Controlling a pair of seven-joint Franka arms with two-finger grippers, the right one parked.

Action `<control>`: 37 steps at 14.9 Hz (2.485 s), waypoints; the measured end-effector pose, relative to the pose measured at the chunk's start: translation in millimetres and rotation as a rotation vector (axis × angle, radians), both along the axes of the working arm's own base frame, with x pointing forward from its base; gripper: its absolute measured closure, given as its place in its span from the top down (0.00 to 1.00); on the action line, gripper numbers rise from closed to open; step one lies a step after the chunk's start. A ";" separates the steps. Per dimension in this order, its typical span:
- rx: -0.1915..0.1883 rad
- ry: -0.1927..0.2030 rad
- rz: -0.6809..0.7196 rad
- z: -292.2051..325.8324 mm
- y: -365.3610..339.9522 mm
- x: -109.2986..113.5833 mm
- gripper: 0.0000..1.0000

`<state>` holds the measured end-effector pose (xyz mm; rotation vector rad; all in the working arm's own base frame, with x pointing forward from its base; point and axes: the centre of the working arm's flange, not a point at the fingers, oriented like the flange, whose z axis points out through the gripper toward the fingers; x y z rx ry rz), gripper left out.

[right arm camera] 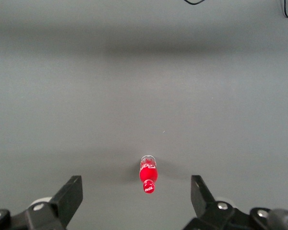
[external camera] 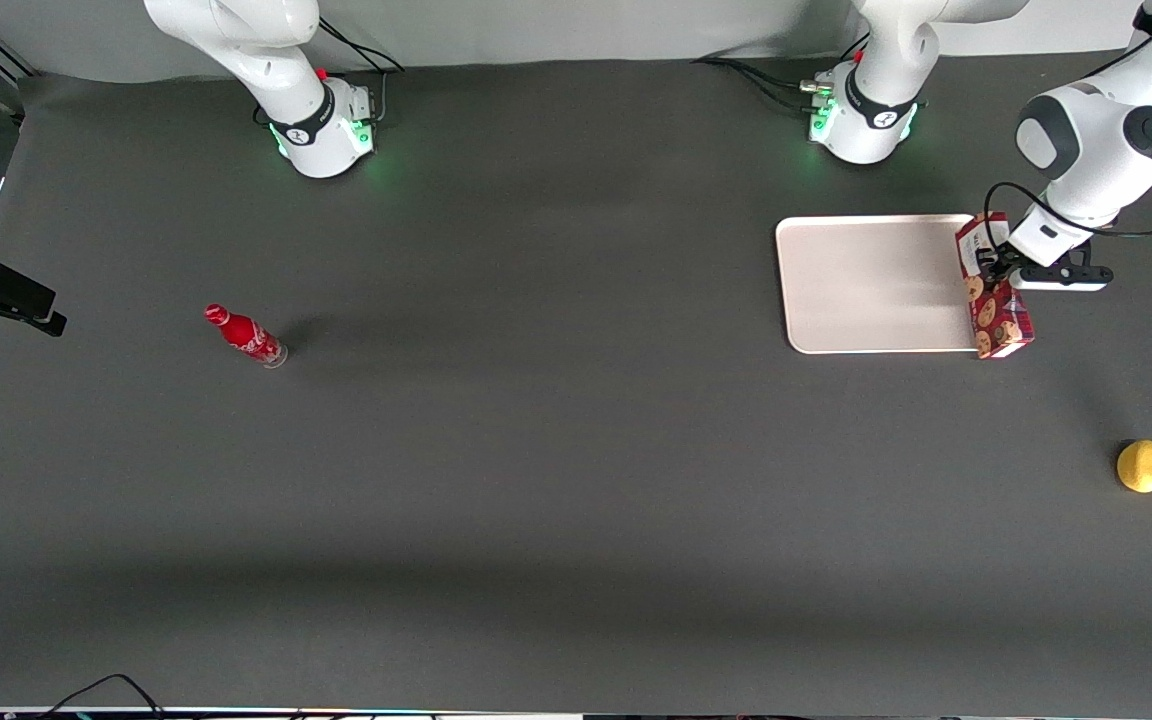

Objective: Place red cookie box on tray

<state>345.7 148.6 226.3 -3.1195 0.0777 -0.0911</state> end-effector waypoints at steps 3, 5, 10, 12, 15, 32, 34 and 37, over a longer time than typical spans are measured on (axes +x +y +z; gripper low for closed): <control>0.000 0.001 0.001 0.0 0.3 -0.2 0.45; 0.000 0.000 0.001 0.5 0.7 0.5 0.67; -0.018 0.050 -0.021 38.0 8.2 36.5 1.00; -0.007 0.043 -0.066 75.3 0.0 71.0 1.00; 0.018 0.020 -0.064 129.8 -28.5 119.2 1.00; 0.040 0.042 -0.083 413.0 -187.0 226.1 1.00; 0.018 0.069 -0.064 416.5 -192.1 220.8 1.00; -0.007 0.081 -0.047 424.6 -187.7 213.7 1.00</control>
